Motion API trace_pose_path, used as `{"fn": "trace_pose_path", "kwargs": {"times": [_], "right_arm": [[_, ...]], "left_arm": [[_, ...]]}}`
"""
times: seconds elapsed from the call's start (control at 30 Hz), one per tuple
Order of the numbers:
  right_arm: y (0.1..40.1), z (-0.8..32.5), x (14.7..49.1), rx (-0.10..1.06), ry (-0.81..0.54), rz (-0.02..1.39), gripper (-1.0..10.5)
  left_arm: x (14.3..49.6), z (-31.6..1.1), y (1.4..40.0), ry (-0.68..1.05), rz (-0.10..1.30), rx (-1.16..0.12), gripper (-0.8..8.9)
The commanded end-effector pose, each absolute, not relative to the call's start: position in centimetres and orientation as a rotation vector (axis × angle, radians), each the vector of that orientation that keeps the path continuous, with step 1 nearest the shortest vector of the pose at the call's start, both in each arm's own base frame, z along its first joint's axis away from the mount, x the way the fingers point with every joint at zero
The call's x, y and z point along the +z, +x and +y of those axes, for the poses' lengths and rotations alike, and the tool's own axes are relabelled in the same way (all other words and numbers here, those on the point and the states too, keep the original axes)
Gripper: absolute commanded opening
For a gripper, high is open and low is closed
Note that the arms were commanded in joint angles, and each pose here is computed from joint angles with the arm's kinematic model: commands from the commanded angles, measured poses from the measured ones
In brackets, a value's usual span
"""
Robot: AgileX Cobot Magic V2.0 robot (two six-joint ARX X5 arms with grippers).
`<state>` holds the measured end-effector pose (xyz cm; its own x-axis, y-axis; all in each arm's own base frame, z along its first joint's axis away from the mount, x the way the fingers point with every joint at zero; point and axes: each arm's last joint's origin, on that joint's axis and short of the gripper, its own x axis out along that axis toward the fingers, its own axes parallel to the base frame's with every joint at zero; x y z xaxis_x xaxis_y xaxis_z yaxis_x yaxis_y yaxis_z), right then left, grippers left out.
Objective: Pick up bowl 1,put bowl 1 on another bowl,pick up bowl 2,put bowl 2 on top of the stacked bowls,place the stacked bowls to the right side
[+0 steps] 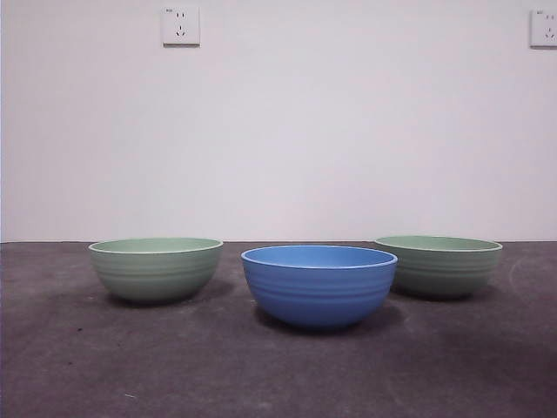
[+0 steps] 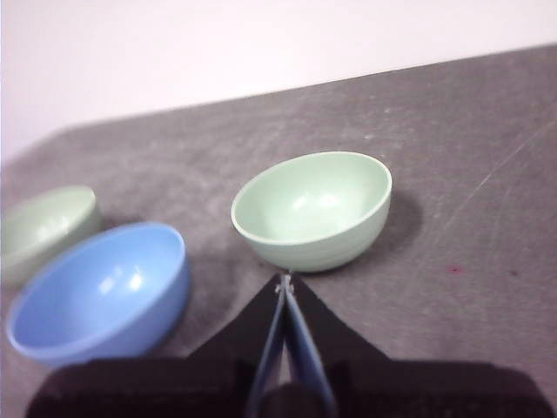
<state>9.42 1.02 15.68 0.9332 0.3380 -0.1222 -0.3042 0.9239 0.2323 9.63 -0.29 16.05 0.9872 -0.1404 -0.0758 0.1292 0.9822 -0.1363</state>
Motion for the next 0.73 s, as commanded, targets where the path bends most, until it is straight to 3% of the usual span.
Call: {"fn": "trace_pose_path", "kwargs": {"times": [0.03,0.17,0.37,0.73], "right_arm": [[9.6,1.0,15.8,0.327,0.366,0.137,0.0],[9.3,1.0,17.8,0.343,0.471,0.057,-0.1],[8.9,1.0,21.8,0.351,0.472,0.023,-0.1],[9.8,1.1,30.9,0.333,0.207,0.215,-0.1]], "left_arm": [[16.5,-0.4,9.6,-0.267,0.071,-0.182,-0.07],[18.1,-0.4,9.1,-0.328,0.091,-0.187,-0.07],[22.4,-0.6,8.3,-0.318,0.058,-0.246,-0.07],[29.4,-1.2,9.4,-0.174,0.219,-0.459,-0.07]]}}
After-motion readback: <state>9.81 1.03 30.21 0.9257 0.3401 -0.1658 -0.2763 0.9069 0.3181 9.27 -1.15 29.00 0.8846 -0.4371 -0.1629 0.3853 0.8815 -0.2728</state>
